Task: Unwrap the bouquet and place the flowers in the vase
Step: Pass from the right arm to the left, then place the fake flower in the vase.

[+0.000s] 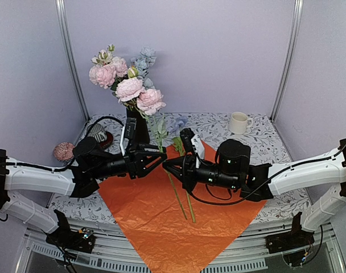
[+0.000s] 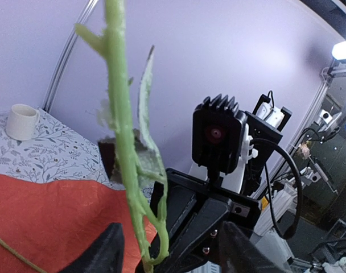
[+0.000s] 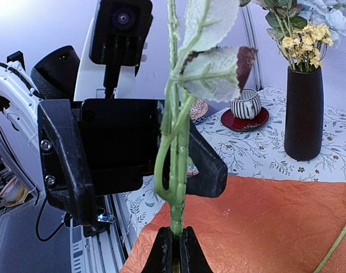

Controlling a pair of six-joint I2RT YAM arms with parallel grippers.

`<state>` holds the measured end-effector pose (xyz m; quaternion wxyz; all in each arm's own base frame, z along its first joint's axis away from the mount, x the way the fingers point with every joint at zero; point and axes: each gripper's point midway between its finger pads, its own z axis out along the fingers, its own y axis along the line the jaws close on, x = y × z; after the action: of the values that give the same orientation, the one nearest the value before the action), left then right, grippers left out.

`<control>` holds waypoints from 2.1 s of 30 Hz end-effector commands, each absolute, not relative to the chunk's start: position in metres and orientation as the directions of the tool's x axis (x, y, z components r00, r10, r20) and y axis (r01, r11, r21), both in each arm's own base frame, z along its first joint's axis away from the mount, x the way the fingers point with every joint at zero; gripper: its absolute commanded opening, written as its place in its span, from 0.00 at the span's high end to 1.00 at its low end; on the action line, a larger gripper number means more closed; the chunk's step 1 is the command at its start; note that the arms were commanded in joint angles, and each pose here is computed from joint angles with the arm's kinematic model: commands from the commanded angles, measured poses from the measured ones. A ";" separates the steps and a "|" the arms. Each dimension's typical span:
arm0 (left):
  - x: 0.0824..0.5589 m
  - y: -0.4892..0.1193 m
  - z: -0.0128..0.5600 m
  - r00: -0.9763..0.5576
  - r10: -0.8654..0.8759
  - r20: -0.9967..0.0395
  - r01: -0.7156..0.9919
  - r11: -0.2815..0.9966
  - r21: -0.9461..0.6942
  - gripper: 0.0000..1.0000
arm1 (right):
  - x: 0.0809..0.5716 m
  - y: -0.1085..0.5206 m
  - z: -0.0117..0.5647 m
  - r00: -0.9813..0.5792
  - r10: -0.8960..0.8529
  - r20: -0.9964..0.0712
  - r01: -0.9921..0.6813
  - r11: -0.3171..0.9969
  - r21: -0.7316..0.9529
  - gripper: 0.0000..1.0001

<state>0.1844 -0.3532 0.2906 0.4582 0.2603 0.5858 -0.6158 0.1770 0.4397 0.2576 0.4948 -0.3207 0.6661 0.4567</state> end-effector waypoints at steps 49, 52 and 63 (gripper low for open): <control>0.413 -0.256 0.456 0.369 0.307 -0.877 0.286 0.860 0.422 0.96 | 0.296 0.262 0.269 0.032 0.041 -0.999 -0.483 0.875 0.020 0.55; 0.419 -0.259 0.459 0.378 0.328 -0.866 0.269 0.856 0.441 0.95 | 0.297 0.263 0.258 0.018 0.027 -0.999 -0.478 0.878 0.015 0.55; 0.444 -0.259 0.422 0.300 0.360 -0.883 0.251 0.863 0.438 0.95 | 0.298 0.271 0.240 -0.019 0.017 -1.000 -0.503 0.864 0.024 0.55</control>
<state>0.4321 -0.2701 0.4289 0.7655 0.2777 0.5801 0.0186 0.2975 0.2695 0.2408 0.6753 -0.1802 0.6919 0.1808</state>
